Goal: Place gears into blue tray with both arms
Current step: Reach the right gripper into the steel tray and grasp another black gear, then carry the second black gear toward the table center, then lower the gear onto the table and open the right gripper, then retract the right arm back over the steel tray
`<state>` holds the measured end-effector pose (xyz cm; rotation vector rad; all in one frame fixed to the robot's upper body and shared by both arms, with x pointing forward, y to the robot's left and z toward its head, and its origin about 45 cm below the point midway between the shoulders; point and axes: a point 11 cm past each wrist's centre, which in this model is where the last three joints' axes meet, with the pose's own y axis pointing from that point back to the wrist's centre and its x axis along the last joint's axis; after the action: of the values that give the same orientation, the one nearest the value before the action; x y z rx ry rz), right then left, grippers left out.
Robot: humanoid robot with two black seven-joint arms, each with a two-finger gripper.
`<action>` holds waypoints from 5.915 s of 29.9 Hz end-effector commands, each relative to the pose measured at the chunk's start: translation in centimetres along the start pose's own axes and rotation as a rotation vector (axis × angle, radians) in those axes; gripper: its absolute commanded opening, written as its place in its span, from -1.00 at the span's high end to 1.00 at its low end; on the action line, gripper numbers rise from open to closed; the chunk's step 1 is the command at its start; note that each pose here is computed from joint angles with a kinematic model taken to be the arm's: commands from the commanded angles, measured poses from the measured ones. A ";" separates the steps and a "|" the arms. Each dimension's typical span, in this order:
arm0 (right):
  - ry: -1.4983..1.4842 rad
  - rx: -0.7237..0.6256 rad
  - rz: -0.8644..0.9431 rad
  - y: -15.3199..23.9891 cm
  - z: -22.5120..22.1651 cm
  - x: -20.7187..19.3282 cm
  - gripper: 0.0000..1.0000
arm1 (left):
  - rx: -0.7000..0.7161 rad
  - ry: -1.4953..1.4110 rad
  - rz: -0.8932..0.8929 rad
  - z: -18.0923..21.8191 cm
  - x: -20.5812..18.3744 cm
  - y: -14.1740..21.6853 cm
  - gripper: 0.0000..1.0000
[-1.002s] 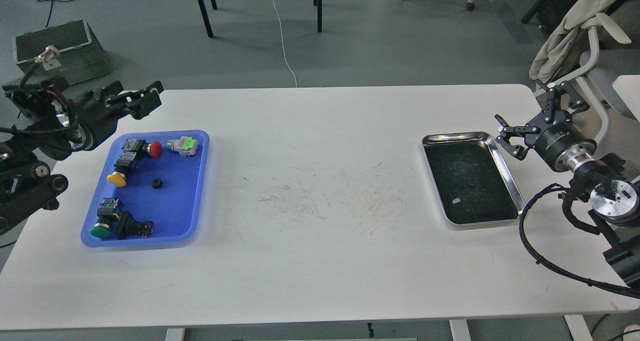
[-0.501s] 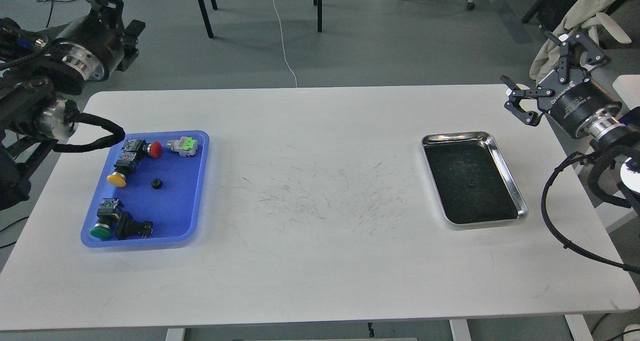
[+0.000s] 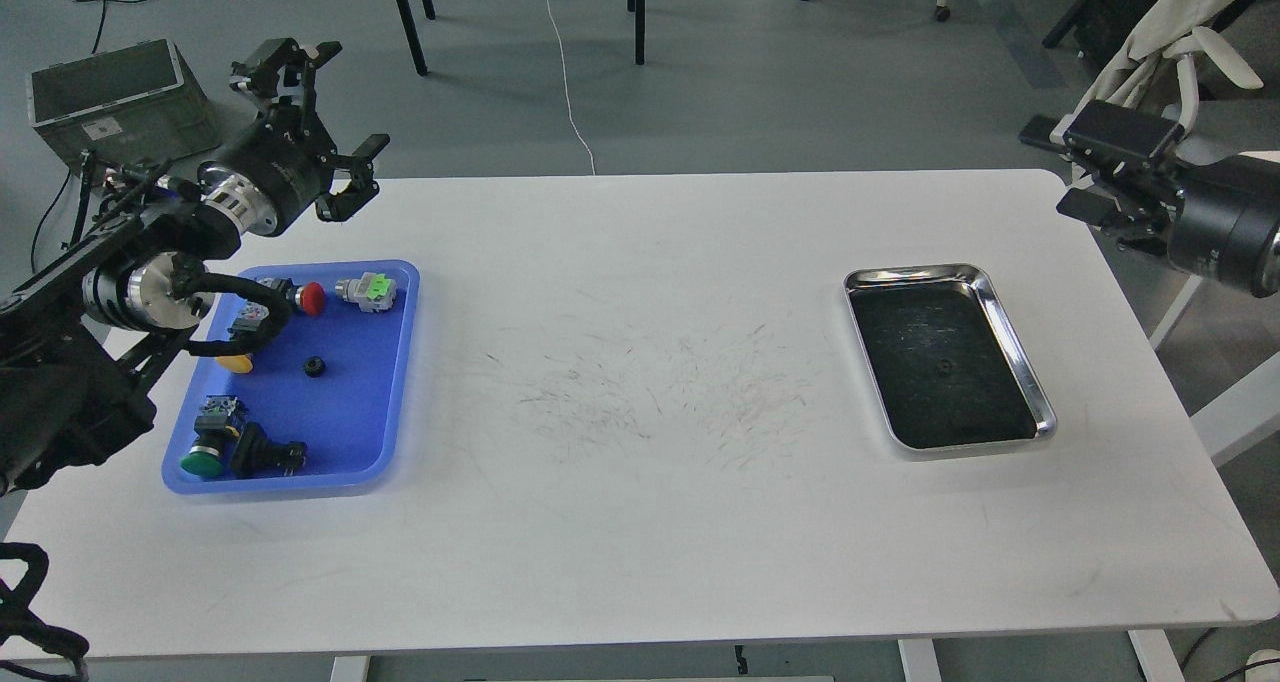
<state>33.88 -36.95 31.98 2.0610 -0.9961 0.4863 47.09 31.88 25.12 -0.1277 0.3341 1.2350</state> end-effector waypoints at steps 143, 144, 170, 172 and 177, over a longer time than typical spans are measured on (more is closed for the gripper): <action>-0.038 0.249 -0.157 -24.6 -17.3 -21.9 -0.93 | -0.003 -0.048 0.054 1.2 2.5 1.6 -0.96; -0.057 0.257 -0.145 -24.6 -17.7 -21.4 -0.94 | -0.003 -0.049 0.057 1.2 2.5 1.6 -0.96; -1.302 0.330 0.335 -14.7 2.6 1.7 -0.94 | 0.042 -0.636 -0.292 5.1 -8.3 3.5 -0.96; -1.386 0.362 0.353 -13.1 5.2 2.2 -0.94 | 0.040 -0.762 -0.341 4.6 -9.9 3.7 -0.96; -1.532 0.409 0.383 -10.4 10.2 2.0 -0.93 | 0.046 -1.218 -0.419 1.2 -12.3 2.9 -0.96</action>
<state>44.36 -39.76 22.52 2.4539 -2.2369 -0.9425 41.33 24.26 31.95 0.4431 -0.5062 0.7948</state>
